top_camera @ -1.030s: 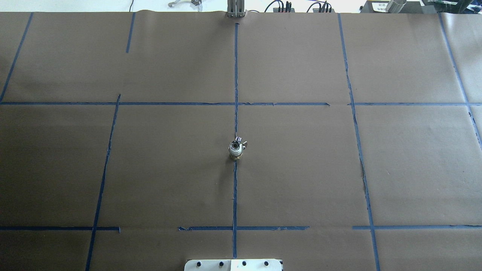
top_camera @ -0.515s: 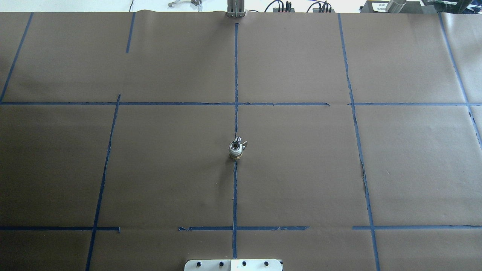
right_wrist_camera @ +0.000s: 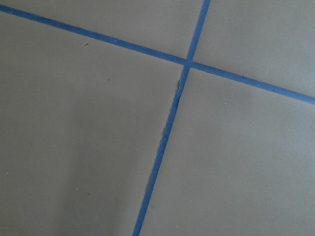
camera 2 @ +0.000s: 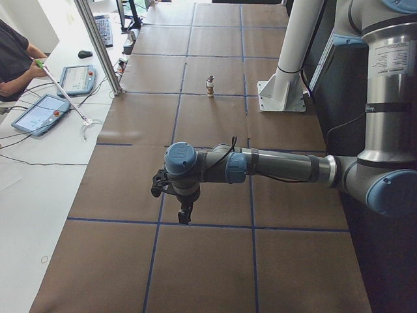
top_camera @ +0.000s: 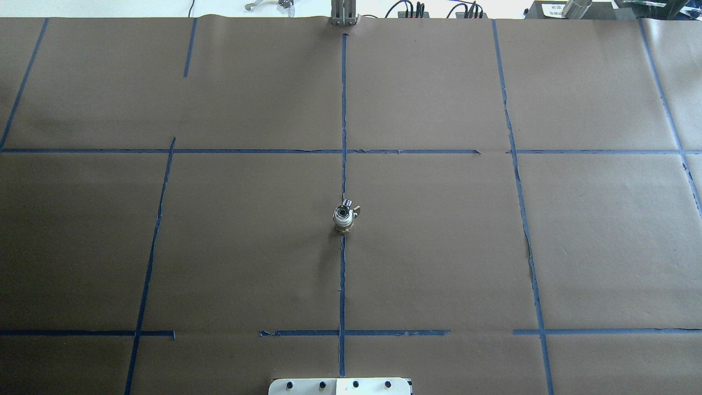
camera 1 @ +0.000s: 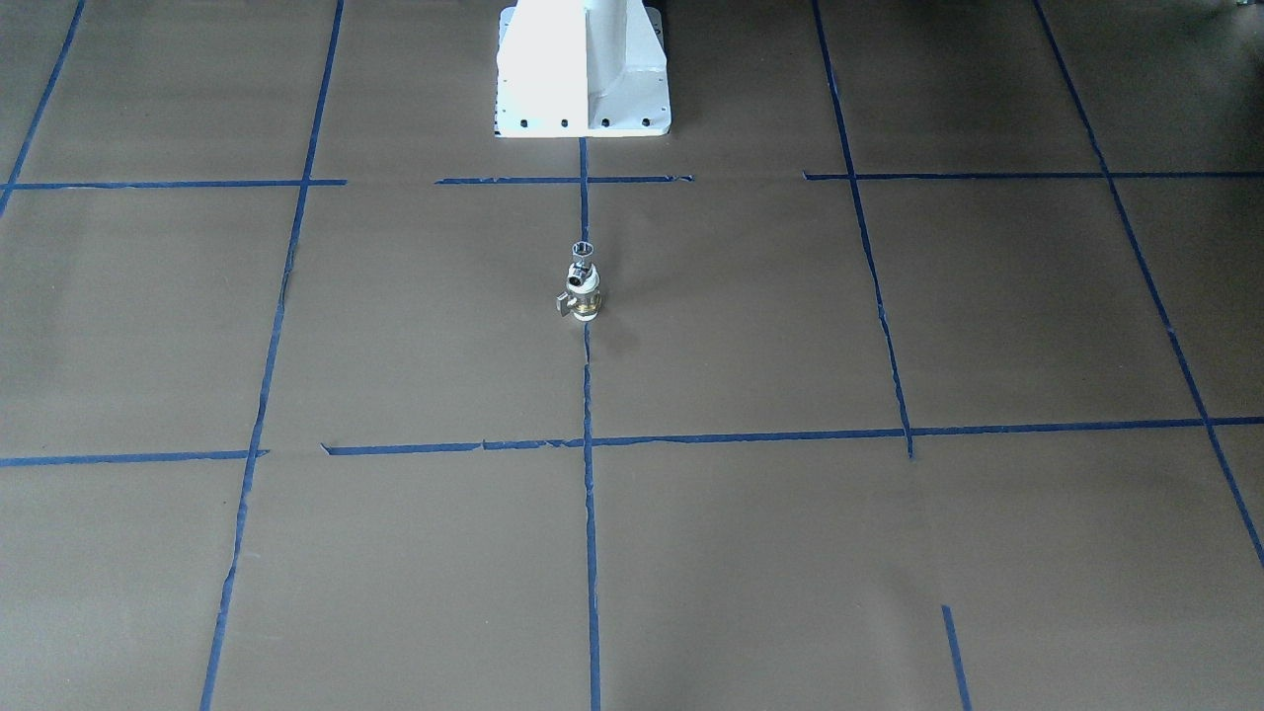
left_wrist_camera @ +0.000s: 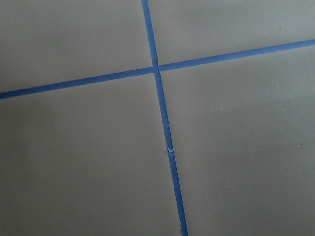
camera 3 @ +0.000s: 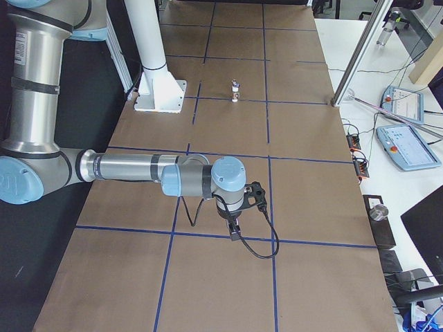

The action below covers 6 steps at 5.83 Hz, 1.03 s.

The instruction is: Assemble PPR valve and pipe with both arms

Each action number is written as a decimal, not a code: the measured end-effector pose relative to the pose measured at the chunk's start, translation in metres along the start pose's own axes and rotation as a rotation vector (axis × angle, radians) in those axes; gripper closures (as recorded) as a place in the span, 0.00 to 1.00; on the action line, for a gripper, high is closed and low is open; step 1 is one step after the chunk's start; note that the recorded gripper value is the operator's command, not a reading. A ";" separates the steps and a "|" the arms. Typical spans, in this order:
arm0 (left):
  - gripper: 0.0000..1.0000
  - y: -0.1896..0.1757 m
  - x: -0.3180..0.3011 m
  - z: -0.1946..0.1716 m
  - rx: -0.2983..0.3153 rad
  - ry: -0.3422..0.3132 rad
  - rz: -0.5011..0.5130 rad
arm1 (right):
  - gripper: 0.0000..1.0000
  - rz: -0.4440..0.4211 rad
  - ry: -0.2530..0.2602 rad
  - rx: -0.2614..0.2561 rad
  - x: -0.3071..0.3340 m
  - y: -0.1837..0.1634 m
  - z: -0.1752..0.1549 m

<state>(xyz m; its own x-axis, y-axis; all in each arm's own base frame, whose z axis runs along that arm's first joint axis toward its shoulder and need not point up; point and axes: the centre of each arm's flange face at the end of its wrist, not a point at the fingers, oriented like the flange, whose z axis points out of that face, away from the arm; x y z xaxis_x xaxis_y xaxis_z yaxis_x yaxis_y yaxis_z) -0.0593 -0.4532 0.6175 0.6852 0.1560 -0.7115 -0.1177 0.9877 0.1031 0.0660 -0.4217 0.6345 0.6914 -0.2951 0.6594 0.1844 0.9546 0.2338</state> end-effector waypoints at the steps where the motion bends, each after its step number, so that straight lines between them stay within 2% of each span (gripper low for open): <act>1: 0.00 0.003 0.003 -0.002 -0.019 0.003 -0.018 | 0.00 -0.006 -0.002 -0.014 -0.009 -0.011 0.006; 4: 0.00 0.013 -0.001 0.005 -0.043 0.015 -0.037 | 0.00 0.023 -0.026 -0.041 -0.013 -0.015 0.020; 6: 0.00 0.015 -0.001 0.005 -0.048 0.018 -0.045 | 0.00 0.023 -0.035 -0.039 -0.012 -0.013 0.023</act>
<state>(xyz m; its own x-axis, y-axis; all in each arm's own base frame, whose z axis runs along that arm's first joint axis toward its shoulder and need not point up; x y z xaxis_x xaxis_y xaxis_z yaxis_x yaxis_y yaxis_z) -0.0579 -0.4389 0.6235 0.6774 0.1112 -0.7272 -0.1224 0.9918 0.0377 0.0395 -0.4312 0.6396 0.6713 -0.2734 0.6889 0.1964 0.9619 0.1903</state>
